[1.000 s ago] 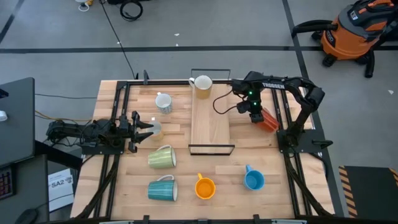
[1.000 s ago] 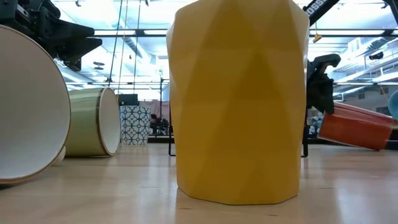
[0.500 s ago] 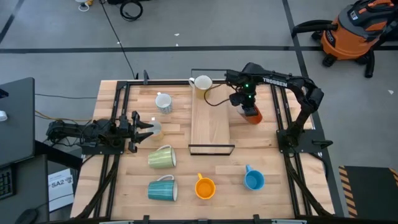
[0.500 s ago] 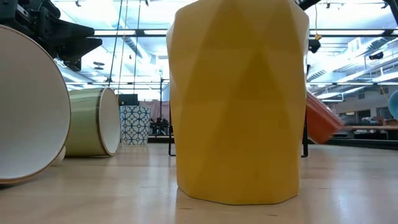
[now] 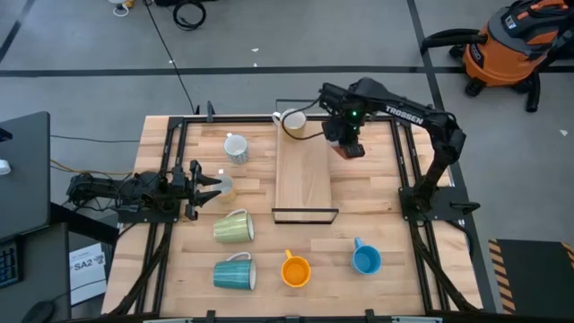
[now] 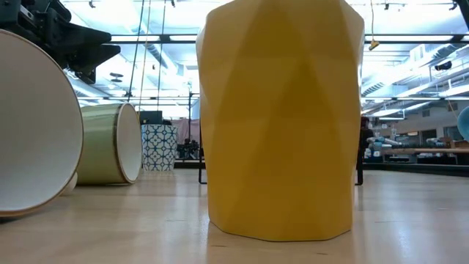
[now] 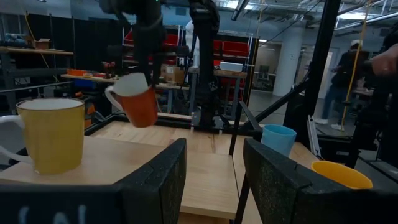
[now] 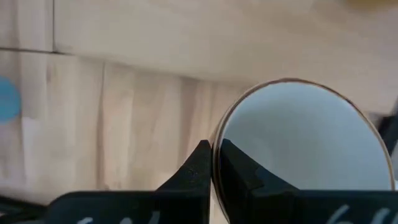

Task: Place coffee mugs
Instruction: Put the orange mug on the shelf

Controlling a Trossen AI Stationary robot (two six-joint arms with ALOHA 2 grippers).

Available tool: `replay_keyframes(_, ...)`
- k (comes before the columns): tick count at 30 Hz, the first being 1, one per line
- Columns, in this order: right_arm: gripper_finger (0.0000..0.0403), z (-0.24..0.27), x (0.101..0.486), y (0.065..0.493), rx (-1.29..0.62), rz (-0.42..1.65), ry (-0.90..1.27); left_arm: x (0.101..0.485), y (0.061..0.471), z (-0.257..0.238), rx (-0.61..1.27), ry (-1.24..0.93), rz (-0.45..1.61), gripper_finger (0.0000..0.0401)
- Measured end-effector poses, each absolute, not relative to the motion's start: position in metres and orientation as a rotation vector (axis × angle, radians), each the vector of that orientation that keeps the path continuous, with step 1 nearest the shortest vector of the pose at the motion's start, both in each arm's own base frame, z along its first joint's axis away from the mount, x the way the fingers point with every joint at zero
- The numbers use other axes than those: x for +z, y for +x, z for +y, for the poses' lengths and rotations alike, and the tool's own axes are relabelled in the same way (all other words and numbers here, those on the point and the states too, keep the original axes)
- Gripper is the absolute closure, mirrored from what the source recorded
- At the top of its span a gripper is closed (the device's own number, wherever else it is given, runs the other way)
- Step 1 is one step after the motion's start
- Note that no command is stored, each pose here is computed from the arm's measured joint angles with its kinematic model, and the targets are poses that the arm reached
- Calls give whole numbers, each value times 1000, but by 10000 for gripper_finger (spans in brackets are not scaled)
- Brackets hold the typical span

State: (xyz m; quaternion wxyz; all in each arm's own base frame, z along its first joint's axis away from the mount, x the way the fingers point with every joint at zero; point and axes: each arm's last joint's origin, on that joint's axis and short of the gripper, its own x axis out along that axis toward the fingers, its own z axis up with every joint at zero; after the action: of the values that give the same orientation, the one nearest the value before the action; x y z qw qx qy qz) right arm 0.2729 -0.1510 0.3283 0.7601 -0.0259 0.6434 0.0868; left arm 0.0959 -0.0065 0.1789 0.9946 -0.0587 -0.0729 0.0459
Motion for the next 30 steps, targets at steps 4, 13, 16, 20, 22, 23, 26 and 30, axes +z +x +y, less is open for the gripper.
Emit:
replay_keyframes(4,379,-153,339,279,148,1333,-111,179,96,-6,92,-118,-146,234)
replay_keyframes(13,379,-162,344,294,101,1177,-235,179,96,-6,92,-118,-146,234)
replay_keyframes(16,379,-164,344,294,95,1165,-237,179,96,-6,92,-118,-146,234)
replay_keyframes(20,379,-168,337,295,84,1157,-235,179,96,-6,92,-118,-146,234)
replay_keyframes(22,379,-169,331,294,86,1169,-225,179,96,-6,91,-118,-146,234)
replay_keyframes(23,379,-170,328,295,84,1169,-224,179,96,-6,92,-118,-146,234)
replay_keyframes(26,379,-175,327,298,61,1128,-248,179,96,-6,92,-118,-146,234)
replay_keyframes(30,379,-182,321,296,44,1124,-256,179,96,-6,92,-118,-146,234)
